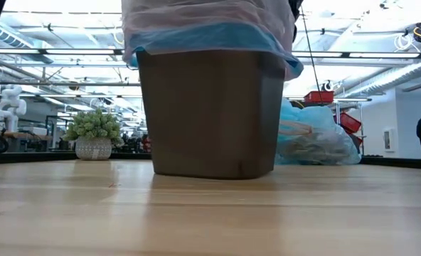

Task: Place trash/remove bag and relplace
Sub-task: Insert the pink trash bag into the trash bin

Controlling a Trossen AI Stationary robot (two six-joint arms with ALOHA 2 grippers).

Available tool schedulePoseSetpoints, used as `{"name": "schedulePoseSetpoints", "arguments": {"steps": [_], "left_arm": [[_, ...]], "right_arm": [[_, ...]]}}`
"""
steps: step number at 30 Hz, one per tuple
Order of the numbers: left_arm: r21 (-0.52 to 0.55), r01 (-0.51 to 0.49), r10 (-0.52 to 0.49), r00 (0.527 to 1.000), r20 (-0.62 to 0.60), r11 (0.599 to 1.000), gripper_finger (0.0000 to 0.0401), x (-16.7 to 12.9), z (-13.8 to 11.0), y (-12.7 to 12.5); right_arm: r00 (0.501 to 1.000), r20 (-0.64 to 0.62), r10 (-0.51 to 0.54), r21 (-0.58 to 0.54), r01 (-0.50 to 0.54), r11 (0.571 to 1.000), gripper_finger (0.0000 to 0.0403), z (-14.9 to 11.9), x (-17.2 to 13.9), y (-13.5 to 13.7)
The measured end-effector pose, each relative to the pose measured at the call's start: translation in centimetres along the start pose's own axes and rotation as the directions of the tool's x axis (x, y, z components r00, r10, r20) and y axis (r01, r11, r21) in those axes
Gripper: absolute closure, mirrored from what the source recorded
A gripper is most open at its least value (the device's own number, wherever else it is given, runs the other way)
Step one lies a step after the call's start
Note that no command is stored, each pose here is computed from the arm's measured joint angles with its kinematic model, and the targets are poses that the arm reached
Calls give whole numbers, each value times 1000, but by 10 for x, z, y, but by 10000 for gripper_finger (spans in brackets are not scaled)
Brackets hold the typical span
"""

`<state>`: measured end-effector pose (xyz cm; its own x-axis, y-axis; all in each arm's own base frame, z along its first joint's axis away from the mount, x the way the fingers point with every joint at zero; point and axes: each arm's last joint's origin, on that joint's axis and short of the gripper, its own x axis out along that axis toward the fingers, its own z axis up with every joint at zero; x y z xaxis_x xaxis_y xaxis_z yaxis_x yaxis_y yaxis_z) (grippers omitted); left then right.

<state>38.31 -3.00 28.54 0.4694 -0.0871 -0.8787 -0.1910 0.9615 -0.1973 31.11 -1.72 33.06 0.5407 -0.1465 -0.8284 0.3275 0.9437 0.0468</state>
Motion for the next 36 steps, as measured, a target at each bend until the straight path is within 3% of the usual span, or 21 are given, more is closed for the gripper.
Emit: {"name": "schedulePoseSetpoints", "arguments": {"steps": [12,18,22,26,33,36], "left_arm": [[48,46,-43,997,-70,998,401,-3,-6,1],[-192,21,-30,998,-48,981,401,-11,-4,9],[-284,-44,41,999,-18,958,401,-13,-2,12],[-376,-30,36,999,9,926,401,-13,1,14],[-384,-17,36,999,41,923,401,-20,4,12],[-363,-43,50,999,11,931,401,-7,1,14]], "right_arm": [[999,-7,34,-110,-35,993,403,0,0,1],[999,-10,42,-152,-43,987,403,0,1,1],[999,-6,41,-154,-42,987,403,0,1,1],[999,-7,41,-151,-42,988,403,0,2,1],[999,-1,47,-149,-47,988,403,1,1,2],[999,-1,48,-147,-48,988,403,1,1,2]]}}
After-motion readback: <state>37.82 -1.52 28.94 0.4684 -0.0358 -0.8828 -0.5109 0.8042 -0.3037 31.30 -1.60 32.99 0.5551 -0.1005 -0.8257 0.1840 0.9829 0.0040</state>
